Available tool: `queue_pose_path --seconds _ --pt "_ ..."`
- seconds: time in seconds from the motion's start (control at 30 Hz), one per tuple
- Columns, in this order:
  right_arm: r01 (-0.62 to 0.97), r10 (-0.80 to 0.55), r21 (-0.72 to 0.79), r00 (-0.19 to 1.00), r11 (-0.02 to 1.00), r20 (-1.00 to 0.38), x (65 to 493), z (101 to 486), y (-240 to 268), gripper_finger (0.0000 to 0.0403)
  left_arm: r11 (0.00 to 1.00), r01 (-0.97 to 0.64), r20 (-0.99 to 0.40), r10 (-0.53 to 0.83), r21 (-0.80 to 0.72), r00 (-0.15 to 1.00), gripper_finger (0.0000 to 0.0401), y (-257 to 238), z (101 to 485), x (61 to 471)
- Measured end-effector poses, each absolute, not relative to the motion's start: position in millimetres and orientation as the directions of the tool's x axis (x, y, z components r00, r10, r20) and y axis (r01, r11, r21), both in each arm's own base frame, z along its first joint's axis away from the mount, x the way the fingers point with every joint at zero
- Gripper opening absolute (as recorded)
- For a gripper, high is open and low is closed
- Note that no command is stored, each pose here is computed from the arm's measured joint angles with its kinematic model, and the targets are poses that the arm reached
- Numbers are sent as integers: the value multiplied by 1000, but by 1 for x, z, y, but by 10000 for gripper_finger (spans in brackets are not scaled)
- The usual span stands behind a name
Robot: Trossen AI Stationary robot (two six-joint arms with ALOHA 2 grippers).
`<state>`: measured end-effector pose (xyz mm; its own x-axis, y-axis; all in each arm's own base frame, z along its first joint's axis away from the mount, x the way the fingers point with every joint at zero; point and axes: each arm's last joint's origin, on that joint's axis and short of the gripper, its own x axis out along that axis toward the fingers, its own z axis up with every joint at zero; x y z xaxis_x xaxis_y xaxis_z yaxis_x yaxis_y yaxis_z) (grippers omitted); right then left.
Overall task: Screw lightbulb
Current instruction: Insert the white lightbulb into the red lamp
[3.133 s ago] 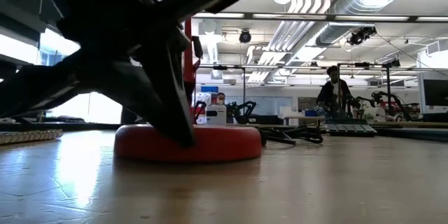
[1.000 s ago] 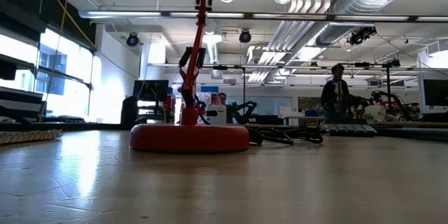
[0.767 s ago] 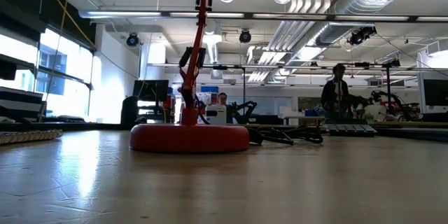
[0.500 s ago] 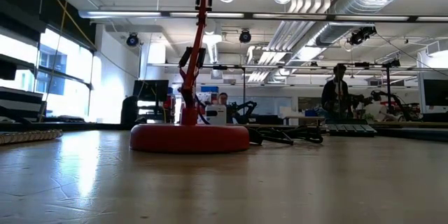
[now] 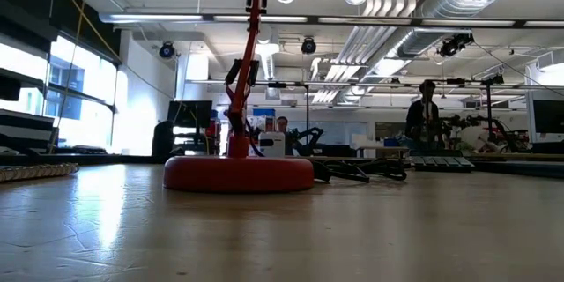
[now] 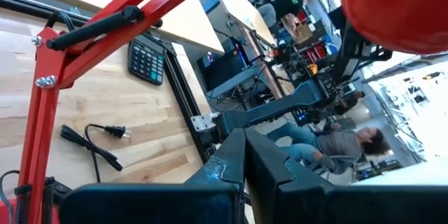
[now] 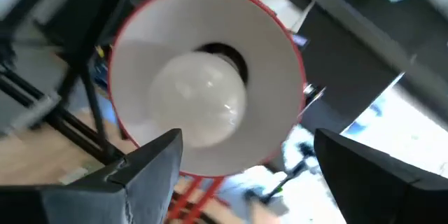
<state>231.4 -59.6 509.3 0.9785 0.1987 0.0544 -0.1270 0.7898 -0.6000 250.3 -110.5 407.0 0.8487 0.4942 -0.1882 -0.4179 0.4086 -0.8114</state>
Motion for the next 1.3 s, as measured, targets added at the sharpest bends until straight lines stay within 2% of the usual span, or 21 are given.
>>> queue_pose_path --seconds 0.3,0.57,0.7,0.87,1.03,1.3 --pt "-128 231 -611 968 781 93 233 513 -59 317 422 -401 -173 483 -813 859 0 -105 416 241" --pt "-80 192 -822 981 564 36 237 506 -51 317 404 -386 -159 492 -829 856 0 -104 419 239" --pt "-44 174 -878 984 476 45 241 507 -42 317 366 -397 -143 558 -842 817 0 -96 420 242" --pt "-47 199 -898 979 438 45 242 507 -31 317 359 -391 -113 599 -848 793 0 -84 424 247" --pt "-27 136 -916 990 401 31 252 502 -32 317 369 -399 -89 631 -839 771 0 -73 428 252" --pt "-23 133 -935 991 355 26 259 499 -26 317 382 -410 -74 650 -828 756 0 -66 431 254"
